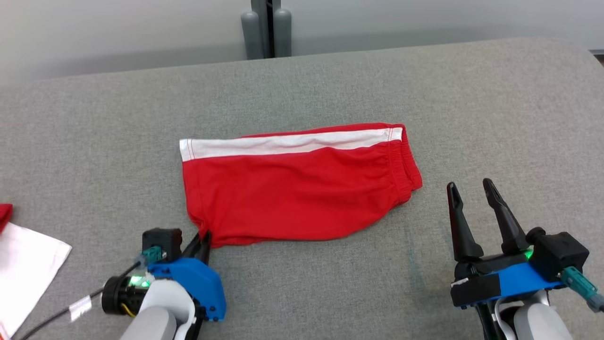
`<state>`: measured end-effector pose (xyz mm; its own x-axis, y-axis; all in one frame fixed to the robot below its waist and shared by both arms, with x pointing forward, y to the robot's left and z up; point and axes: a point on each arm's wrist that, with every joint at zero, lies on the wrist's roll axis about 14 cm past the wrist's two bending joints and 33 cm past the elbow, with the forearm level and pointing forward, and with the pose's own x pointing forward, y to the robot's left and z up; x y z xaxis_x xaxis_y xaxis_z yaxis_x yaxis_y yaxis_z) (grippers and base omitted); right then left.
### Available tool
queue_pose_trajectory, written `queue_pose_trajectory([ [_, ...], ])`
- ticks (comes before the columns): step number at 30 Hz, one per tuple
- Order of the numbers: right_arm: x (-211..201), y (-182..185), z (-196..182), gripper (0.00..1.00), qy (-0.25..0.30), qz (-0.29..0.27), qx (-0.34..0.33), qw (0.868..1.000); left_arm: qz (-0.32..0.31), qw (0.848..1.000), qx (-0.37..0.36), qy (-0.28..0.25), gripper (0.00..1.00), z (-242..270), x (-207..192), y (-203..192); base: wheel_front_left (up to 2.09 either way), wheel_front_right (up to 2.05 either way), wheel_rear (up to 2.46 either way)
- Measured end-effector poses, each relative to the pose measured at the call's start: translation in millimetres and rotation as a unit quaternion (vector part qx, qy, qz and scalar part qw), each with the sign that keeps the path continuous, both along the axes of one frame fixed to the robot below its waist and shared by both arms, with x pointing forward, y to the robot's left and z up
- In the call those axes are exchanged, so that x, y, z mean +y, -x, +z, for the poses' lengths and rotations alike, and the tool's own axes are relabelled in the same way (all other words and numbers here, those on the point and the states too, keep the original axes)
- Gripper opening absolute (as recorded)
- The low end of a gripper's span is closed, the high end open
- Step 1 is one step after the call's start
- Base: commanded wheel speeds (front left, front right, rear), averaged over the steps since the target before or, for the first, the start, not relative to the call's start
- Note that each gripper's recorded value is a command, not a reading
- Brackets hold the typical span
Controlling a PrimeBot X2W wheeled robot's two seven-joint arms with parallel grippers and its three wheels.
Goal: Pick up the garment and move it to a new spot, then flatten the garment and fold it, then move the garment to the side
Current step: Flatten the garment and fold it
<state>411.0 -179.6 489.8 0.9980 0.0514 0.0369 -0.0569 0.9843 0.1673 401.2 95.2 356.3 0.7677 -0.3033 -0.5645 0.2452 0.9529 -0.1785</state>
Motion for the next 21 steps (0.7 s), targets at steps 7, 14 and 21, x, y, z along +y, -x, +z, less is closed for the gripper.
queue_pose_trajectory([
  [7,1.3,5.3,6.3,1.00,0.008,0.004,0.002,1.000,0.053,0.991,-0.124,0.001,1.00,48.2,18.9,-11.0,0.00,0.00,0.00],
  [14,5.7,5.7,17.0,1.00,0.019,0.014,0.000,1.000,0.087,0.963,-0.257,-0.008,1.00,104.1,47.8,-18.7,0.00,0.00,0.00],
  [21,3.4,11.1,20.4,1.00,0.028,0.015,0.008,0.999,0.086,0.952,-0.292,-0.014,1.00,122.9,61.0,-8.0,0.00,0.00,0.00],
])
